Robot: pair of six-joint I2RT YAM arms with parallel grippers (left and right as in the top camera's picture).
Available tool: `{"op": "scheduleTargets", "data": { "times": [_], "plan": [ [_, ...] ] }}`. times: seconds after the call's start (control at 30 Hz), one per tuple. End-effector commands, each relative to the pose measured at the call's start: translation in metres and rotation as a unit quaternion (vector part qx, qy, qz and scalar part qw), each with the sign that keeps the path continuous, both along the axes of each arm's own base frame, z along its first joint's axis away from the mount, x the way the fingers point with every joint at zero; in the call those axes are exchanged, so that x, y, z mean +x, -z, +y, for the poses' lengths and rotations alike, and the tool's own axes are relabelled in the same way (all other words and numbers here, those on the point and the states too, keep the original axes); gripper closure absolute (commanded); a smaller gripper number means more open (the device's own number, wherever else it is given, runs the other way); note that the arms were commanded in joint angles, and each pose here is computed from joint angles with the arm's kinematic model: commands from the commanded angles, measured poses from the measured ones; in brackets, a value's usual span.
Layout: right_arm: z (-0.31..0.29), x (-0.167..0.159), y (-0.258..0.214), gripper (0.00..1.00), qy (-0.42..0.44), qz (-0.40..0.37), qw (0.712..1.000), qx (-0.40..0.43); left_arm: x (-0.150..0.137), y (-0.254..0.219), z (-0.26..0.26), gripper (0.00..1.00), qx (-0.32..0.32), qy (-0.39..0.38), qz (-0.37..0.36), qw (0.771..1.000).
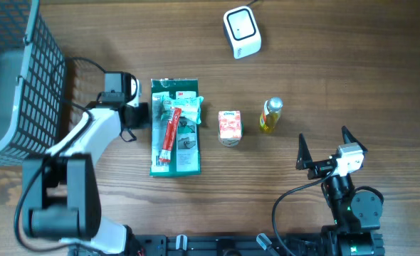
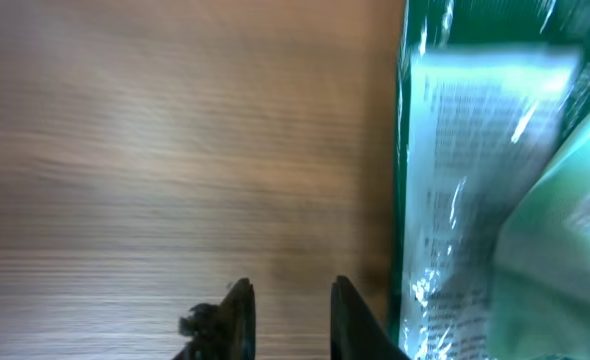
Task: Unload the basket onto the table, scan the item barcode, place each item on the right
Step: 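Move the left gripper back to the basket edge and hold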
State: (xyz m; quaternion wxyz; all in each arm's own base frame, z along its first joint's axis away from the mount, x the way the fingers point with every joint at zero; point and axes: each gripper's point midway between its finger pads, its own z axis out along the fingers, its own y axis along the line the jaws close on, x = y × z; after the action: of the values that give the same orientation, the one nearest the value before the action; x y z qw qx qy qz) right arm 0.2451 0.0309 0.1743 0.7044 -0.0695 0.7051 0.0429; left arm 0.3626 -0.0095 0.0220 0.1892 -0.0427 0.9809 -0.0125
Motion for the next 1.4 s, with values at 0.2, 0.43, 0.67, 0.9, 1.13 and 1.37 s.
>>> {"op": "scheduleTargets", "data": {
  "times": [0.2, 0.43, 0.67, 0.9, 1.13, 1.37],
  "plan": [
    [-0.004, 0.000, -0.002, 0.00, 0.009, -0.004, 1.000, 0.007, 0.049, -0.265, 0.087, 0.71, 0.098, -0.131, -0.367, 0.916],
    [-0.004, 0.000, -0.002, 0.00, 0.009, -0.004, 1.000, 0.007, 0.027, -0.294, 0.141, 0.21, 0.096, -0.194, -0.405, 0.888],
    [-0.004, 0.000, -0.002, 0.00, 0.009, -0.004, 1.000, 0.007, 0.010, -0.255, 0.138, 0.00, 0.093, -0.196, -0.325, 0.920],
    [-0.004, 0.000, -0.002, 0.00, 0.009, -0.004, 1.000, 0.007, -0.021, -0.211, 0.130, 0.00, 0.087, -0.194, -0.218, 0.953],
    [-0.004, 0.000, -0.002, 0.00, 0.009, -0.004, 1.000, 0.007, -0.029, -0.202, 0.128, 0.00, 0.086, -0.193, -0.193, 0.958],
    [-0.004, 0.000, -0.002, 0.00, 0.009, -0.004, 1.000, 0.007, -0.029, -0.202, 0.128, 0.00, 0.086, -0.193, -0.193, 0.958]
  ]
}}
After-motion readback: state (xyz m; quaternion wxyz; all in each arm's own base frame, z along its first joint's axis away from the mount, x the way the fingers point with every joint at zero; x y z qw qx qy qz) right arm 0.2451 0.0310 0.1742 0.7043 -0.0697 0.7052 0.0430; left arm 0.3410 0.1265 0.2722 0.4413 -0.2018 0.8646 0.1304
